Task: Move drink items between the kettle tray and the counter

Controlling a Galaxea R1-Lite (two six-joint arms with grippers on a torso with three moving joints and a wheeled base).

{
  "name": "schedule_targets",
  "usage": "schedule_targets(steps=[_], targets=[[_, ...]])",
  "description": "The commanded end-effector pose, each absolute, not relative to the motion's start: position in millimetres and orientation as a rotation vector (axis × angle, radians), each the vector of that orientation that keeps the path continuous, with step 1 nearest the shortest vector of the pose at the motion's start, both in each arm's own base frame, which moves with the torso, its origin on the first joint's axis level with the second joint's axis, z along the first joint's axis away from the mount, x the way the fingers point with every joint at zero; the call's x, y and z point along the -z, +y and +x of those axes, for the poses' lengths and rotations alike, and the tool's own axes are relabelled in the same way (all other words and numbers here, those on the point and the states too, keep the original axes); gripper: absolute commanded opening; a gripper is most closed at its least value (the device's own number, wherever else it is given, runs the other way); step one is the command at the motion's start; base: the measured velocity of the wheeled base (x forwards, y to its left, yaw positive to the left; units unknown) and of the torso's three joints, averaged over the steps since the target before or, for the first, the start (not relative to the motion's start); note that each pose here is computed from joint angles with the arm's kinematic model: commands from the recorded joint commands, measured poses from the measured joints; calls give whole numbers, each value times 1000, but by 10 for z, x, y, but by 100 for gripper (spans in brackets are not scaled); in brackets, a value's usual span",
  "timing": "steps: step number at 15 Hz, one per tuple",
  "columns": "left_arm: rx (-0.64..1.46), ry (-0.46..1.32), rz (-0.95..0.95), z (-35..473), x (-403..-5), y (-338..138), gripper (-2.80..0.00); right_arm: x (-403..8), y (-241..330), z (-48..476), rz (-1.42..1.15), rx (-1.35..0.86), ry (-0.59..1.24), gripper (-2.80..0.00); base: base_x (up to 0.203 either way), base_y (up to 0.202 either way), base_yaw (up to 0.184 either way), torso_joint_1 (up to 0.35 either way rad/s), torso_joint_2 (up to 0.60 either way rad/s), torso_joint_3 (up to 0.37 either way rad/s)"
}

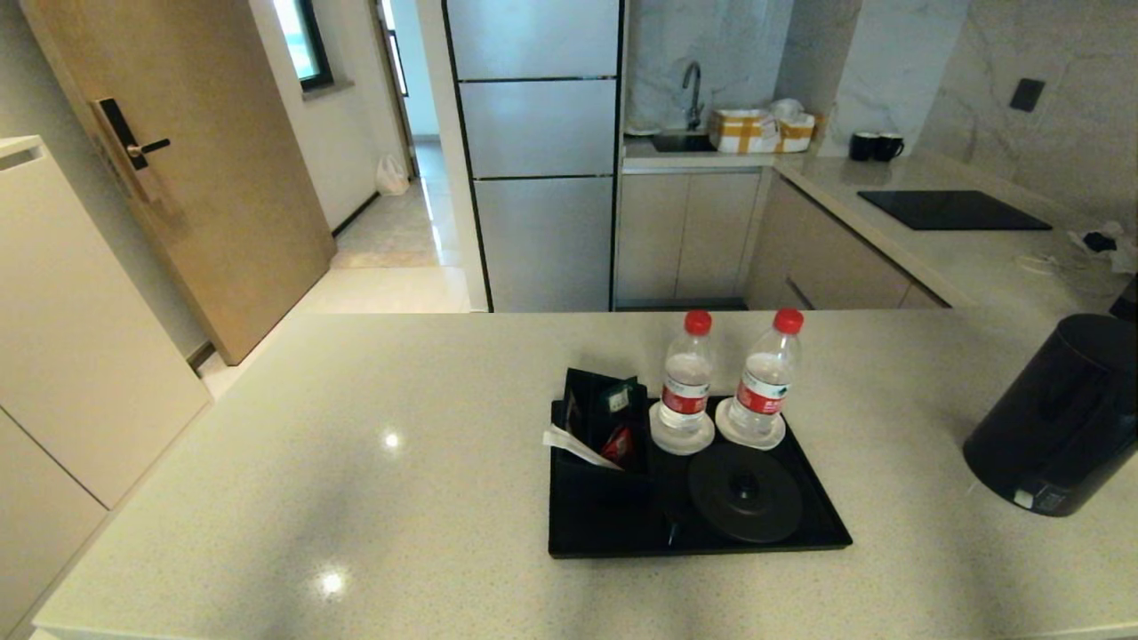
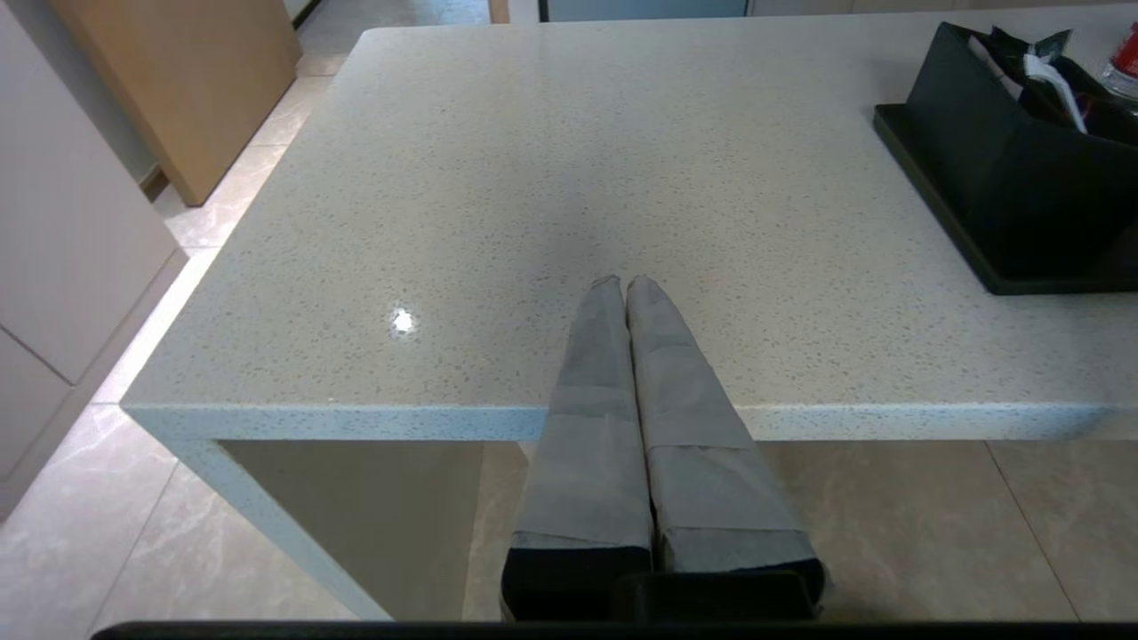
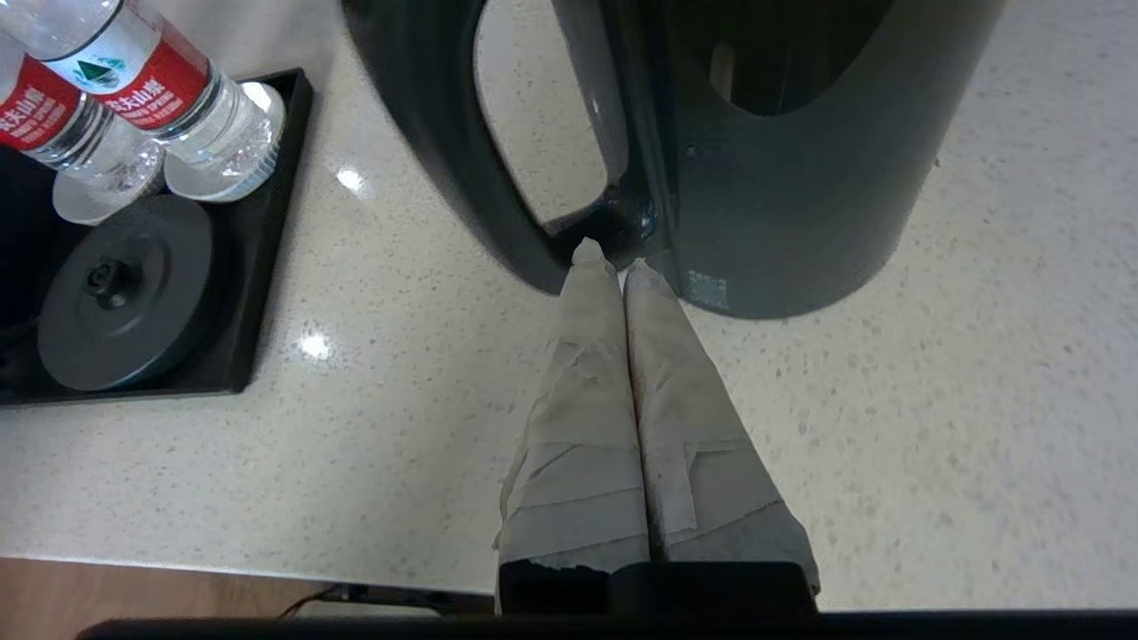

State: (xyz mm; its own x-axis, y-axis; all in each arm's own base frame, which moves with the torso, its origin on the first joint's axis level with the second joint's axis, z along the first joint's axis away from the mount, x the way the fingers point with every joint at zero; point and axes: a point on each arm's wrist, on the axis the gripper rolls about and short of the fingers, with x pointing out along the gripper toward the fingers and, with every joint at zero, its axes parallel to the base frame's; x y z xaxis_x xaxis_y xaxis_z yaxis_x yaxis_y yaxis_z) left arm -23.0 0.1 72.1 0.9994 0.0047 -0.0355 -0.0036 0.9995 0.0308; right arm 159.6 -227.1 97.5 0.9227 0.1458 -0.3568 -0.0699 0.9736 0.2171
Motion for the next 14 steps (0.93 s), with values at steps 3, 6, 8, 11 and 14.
schedule_targets(steps=[3,6,8,11,14], targets=[[-5,35,31,-230,-721,1,-280,-872,-2301,1776,221,-203,370,0,0,0,0,0,0,0],[-6,35,31,-230,-721,1,-280,-861,-2192,1848,219,-252,375,0,0,0,0,0,0,0],[-4,37,31,-229,-717,1,-280,-863,-2186,1845,213,-261,369,0,0,0,0,0,0,0],[-4,35,31,-230,-721,1,-280,-869,-2198,1849,209,-262,365,0,0,0,0,0,0,0],[-4,35,31,-230,-721,1,-280,-857,-2173,1930,203,-288,369,0,0,0,0,0,0,0]])
